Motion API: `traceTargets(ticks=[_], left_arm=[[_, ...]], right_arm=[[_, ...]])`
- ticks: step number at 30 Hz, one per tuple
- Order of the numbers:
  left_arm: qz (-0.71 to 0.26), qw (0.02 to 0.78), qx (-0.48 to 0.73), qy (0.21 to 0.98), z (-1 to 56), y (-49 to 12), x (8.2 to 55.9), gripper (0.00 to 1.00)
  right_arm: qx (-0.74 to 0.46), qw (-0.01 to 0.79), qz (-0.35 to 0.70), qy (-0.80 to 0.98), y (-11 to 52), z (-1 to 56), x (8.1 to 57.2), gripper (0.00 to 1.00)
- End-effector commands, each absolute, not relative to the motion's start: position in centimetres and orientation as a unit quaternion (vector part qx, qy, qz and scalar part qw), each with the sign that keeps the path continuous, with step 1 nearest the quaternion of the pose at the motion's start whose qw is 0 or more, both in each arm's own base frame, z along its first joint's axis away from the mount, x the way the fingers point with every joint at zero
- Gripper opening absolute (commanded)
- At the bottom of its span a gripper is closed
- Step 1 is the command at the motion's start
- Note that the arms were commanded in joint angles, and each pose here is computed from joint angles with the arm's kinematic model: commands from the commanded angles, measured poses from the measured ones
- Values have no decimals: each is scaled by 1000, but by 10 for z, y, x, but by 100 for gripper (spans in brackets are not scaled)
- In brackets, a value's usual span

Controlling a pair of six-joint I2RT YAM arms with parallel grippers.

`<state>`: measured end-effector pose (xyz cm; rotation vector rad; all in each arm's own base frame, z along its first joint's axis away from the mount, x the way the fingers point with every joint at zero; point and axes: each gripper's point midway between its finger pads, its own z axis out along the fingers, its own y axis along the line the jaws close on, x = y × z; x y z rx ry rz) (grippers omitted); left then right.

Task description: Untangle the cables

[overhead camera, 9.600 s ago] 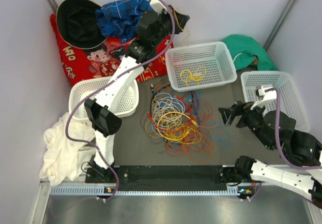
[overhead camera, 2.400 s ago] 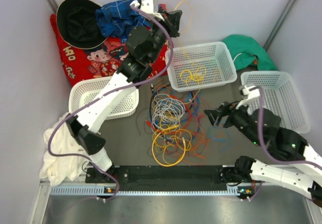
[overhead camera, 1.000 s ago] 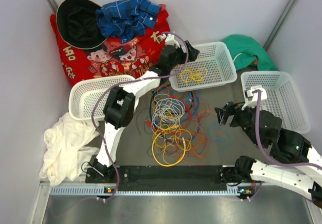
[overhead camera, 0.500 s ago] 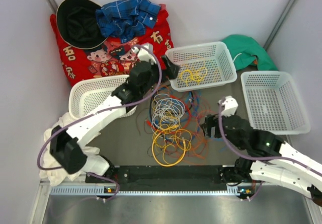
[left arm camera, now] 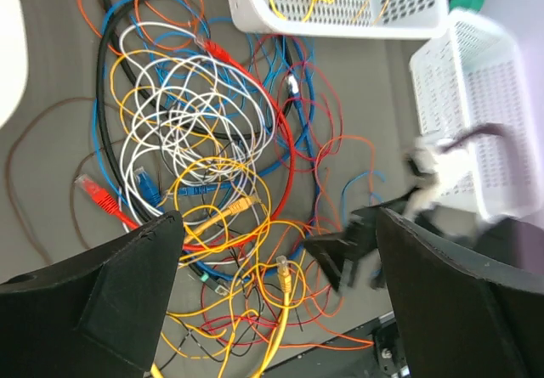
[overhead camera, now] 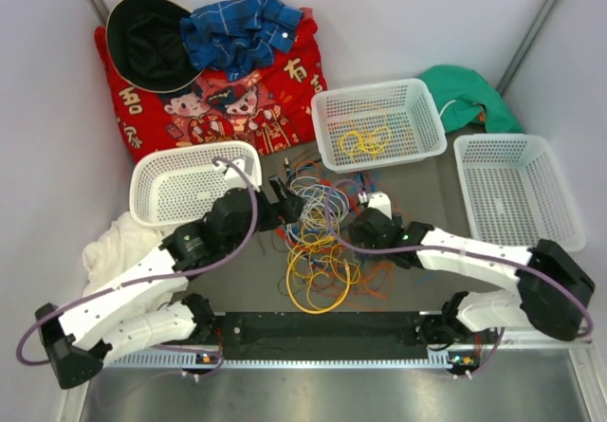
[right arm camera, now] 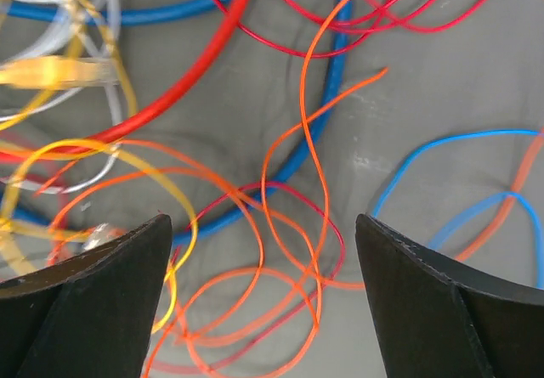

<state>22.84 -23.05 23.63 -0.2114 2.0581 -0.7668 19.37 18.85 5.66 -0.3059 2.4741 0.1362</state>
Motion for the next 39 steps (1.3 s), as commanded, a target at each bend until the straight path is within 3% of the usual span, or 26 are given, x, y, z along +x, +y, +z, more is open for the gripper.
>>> traceTargets(ticks=[1, 6, 9, 10, 12, 15, 20, 25, 31, 39], left_arm=[[-300, 462, -121, 826, 240, -205, 220, 99], [-298, 452, -120, 832, 233, -199, 212, 99], [-299, 449, -120, 833, 230, -197, 209, 99], [-303, 451, -121, 831, 232, -195, 208, 99], [-302, 453, -121, 830, 232, -193, 206, 99], [-307, 468, -122, 820, 242, -187, 206, 99], [-305, 537, -112, 778, 281, -168, 211, 99], [-344, 590, -110, 722, 320, -164, 213, 99], [-423, 618, -51, 661, 358, -196, 210, 99], [-502, 617, 27, 606, 384, -236, 198, 99]], right_arm=[[-82, 310, 58, 946, 200, 36, 204, 88], [-84, 272, 31, 958, 199, 3, 201, 84], [-83, 253, 46, 963, 206, -6, 196, 48], [-79, 251, 51, 963, 208, -6, 195, 25], [-72, 257, 58, 962, 210, -1, 196, 2], [-71, 295, 91, 949, 221, 38, 207, 0], [-102, 439, 191, 872, 243, 192, 234, 0], [-143, 508, 228, 818, 238, 307, 230, 0], [-169, 539, 287, 774, 236, 393, 210, 0], [-166, 549, 334, 748, 230, 436, 192, 0]])
